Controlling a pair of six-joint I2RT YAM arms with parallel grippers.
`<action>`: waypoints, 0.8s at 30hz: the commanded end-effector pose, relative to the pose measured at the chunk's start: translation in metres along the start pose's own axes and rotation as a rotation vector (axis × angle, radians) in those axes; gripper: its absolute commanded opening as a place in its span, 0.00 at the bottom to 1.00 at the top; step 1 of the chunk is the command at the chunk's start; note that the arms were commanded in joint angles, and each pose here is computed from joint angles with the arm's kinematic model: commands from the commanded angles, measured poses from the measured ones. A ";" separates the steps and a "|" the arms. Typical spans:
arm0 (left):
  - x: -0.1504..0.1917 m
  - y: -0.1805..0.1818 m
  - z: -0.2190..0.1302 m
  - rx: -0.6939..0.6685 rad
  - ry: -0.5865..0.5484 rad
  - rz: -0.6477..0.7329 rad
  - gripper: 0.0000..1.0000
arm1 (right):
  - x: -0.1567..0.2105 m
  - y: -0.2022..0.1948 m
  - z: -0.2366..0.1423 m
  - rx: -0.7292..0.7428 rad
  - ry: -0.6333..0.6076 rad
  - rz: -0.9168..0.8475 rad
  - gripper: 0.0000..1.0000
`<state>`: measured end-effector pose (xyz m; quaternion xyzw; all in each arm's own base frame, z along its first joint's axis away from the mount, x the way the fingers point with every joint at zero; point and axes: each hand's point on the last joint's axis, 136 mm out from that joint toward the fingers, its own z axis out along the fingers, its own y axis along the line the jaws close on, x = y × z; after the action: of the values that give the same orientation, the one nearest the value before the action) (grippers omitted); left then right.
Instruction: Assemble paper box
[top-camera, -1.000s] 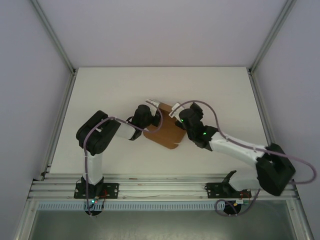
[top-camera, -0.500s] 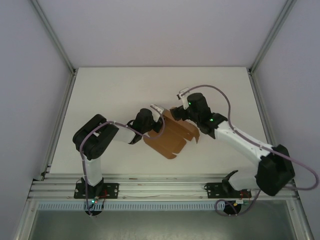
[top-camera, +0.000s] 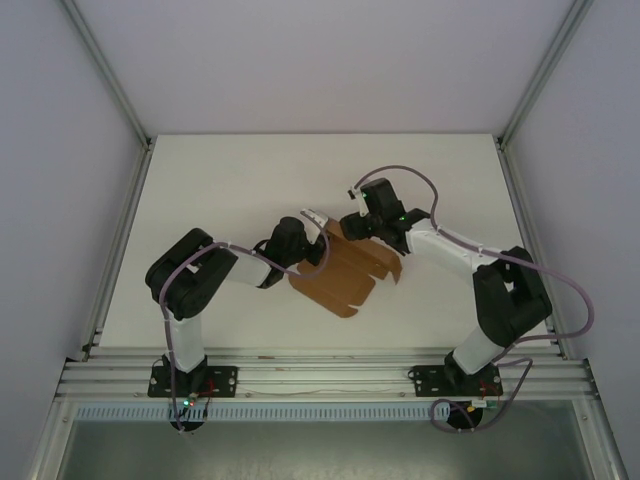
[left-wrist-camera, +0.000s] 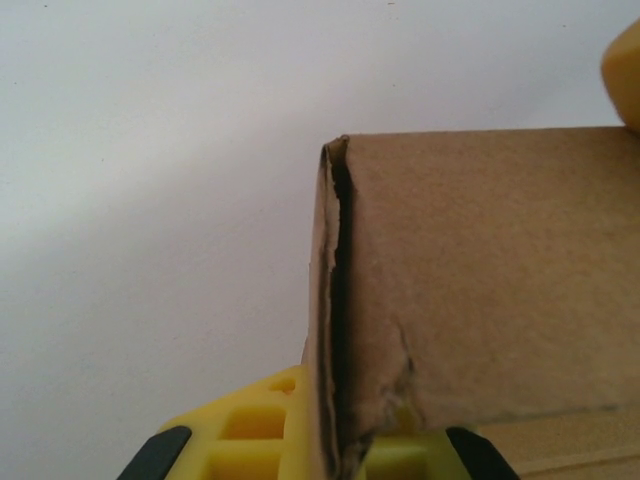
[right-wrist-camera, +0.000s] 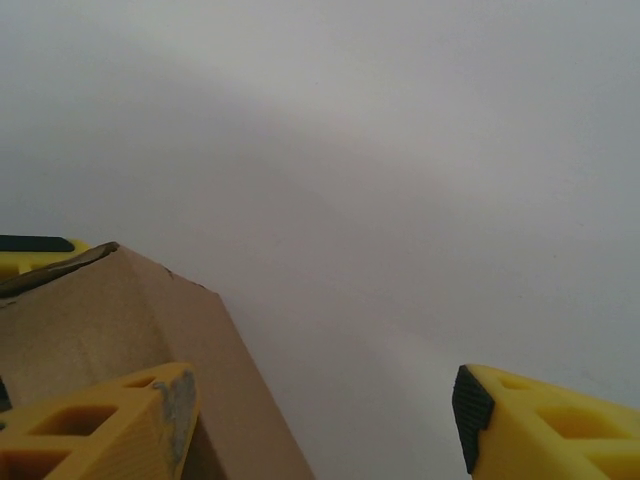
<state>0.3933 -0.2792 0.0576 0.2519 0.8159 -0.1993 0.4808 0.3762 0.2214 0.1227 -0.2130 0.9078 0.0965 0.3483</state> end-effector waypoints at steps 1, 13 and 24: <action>0.007 -0.004 -0.002 0.010 0.006 -0.007 0.16 | 0.047 0.002 0.015 -0.014 0.144 -0.016 0.67; -0.009 0.012 0.019 -0.053 -0.034 -0.046 0.21 | 0.055 0.007 0.018 -0.042 0.171 -0.021 0.65; -0.006 0.026 0.020 -0.132 -0.066 -0.082 0.00 | 0.061 -0.001 0.018 0.012 0.191 0.061 0.63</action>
<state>0.4168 -0.2816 0.0506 0.2133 0.8199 -0.1916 0.4955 0.3763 0.2291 0.1197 -0.2018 0.9062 0.1241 0.3503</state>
